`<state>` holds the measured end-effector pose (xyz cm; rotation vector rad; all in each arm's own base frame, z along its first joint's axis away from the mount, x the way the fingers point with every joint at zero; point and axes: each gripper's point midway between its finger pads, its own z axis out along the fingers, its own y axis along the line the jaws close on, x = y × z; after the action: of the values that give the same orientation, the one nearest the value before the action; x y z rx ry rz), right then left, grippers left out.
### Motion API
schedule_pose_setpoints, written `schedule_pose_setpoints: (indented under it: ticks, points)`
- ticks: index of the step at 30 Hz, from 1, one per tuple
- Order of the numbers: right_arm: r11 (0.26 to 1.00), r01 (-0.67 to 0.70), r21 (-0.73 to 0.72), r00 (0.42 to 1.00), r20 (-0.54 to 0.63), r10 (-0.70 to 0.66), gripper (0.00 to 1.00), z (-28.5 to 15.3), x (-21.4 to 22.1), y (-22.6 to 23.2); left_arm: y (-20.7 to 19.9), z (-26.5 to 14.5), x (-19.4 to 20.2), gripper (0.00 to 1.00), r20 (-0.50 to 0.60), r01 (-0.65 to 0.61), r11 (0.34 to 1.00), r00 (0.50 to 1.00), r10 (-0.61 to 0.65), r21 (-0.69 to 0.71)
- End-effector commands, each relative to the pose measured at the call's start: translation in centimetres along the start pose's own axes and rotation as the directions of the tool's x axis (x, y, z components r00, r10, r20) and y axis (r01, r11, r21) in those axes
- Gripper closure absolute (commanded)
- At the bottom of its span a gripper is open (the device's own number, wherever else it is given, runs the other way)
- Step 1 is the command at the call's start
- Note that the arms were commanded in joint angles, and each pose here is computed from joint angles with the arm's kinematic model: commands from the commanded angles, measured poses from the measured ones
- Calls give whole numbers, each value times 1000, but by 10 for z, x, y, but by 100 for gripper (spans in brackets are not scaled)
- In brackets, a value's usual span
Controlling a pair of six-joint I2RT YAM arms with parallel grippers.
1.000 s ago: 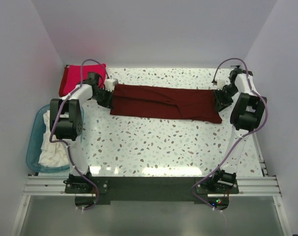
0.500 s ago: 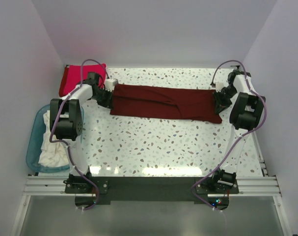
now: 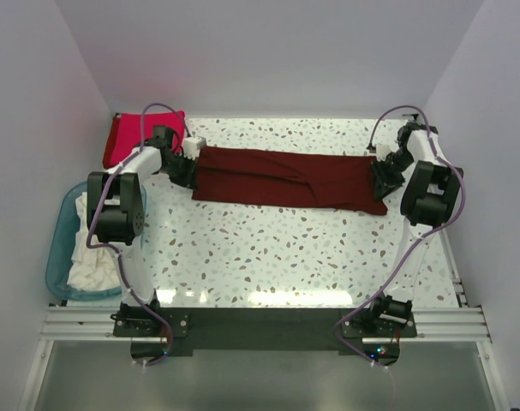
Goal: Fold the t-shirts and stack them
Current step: Fold the tshirt
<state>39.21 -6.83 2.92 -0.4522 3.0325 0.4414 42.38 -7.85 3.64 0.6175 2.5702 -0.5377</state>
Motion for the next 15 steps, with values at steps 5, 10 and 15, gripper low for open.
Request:
schedule_pose_setpoints:
  ticks: [5,10,15]
  points:
    - [1000,-5,-25,1000,-24,4,76,3,4,5,-4,-15,-17,100,54,-11,1000,998,11,-6]
    - [1000,-8,-12,999,-48,7,76,4,7,1,-5,-16,-17,100,58,-8,1000,998,9,-8]
    - [1000,-11,7,999,-49,11,72,5,5,-3,-7,-16,-15,100,58,-2,1000,998,2,-4]
